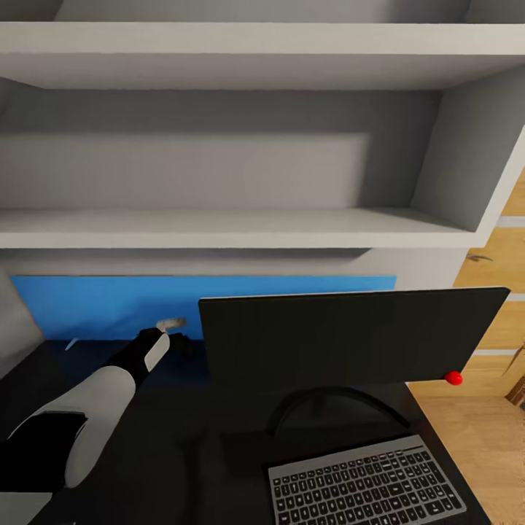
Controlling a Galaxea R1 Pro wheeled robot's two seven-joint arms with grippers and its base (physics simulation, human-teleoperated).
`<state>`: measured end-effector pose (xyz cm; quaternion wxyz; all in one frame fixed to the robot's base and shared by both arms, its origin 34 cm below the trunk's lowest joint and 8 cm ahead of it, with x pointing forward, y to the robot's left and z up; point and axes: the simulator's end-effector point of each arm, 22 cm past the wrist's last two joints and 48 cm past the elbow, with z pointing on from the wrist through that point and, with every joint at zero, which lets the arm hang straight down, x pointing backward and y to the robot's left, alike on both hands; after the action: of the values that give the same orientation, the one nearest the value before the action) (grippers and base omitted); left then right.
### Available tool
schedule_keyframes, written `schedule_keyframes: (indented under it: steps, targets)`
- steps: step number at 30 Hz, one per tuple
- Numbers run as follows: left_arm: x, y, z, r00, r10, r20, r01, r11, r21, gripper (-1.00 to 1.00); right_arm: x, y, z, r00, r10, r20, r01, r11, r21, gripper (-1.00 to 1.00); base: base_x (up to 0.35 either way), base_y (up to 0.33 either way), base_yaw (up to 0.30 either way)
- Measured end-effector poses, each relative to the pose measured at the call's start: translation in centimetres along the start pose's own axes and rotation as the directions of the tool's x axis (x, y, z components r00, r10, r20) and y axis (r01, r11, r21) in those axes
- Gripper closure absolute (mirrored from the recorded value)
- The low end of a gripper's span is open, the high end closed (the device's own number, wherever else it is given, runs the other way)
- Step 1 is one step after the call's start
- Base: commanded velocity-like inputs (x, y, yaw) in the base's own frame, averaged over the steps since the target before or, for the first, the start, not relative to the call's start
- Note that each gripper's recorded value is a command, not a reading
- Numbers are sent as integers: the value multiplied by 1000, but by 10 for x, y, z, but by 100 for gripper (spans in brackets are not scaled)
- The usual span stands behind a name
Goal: In the bedroom, organize the workspace by keeping the computer under the desk, ensuring the monitor is on the desk, placing the keyboard on the desk next to the monitor, placing the mouse on the desk next to the keyboard, moving the folder from the swivel chair onto the desk next to the mouse, stacking the notebook on top of the folder with the pen on top of the notebook, and positioning the swivel chair next to the desk.
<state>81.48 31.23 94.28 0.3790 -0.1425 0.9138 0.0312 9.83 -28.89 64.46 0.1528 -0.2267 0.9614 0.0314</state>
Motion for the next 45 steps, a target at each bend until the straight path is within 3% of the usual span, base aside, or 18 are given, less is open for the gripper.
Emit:
schedule_keyframes:
  steps: [13, 45]
  targets:
    - [-21, 6, 4, 1000, -17, 21, 18, 1000, -17, -100, 5, 2, -2, 1000, 2, -16, -3, 1000, -6, -100, 0, 0, -50]
    - [-2, 12, 23, 1000, -13, -6, 13, 999, -33, -100, 15, 6, -8, 999, 6, -50, -7, 1000, -20, -100, 0, 0, -1]
